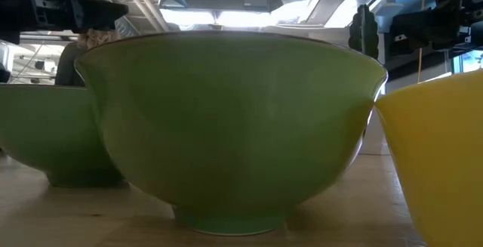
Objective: Pick & Place Mini bowls
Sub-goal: Stack the red patterned bowl on the red patterned bowl
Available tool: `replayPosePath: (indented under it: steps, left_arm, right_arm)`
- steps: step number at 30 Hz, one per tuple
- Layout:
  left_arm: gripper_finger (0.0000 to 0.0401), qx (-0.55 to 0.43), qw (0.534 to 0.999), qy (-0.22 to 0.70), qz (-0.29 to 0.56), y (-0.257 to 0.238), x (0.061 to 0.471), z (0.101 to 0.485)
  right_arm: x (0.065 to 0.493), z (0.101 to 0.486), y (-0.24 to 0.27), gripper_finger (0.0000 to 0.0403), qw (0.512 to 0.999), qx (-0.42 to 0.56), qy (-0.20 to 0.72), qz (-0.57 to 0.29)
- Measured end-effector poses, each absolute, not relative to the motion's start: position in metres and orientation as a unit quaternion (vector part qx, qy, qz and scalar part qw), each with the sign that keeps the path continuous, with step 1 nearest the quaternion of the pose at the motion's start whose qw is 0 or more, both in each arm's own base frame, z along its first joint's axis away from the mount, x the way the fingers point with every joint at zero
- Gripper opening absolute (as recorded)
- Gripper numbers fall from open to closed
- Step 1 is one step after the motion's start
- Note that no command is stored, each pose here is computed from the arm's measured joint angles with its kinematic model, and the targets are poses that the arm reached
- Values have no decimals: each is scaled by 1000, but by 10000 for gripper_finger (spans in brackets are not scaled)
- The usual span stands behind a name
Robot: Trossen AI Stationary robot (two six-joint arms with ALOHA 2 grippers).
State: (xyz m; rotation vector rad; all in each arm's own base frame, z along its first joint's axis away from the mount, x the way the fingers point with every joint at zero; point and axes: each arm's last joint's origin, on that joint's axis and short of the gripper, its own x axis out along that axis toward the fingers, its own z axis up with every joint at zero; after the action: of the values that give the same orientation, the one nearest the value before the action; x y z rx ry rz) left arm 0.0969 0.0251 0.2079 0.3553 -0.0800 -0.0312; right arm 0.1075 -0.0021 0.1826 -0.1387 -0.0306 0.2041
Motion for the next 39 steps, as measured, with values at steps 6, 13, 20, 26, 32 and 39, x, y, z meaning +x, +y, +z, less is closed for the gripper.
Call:
replayPosePath:
  steps: [6,13,20,26,32,39]
  left_arm:
    - [6,178,983,-40,-13,25,97,208]
    - [6,177,983,-36,11,27,97,208]
    - [6,177,983,-36,11,27,97,208]
    - [6,177,983,-36,11,27,97,208]
    - [6,177,984,-36,11,27,97,208]
    - [6,175,984,-33,10,27,97,207]
  right_arm:
    - [107,186,-2,8,993,-63,-33,97]
    - [117,201,3,3,992,-50,-60,104]
    - [157,224,11,3,997,-41,46,56]
    - [216,250,22,4,982,-28,186,19]
    - [277,276,40,15,958,-60,278,25]
    - [324,270,62,60,918,-119,373,67]
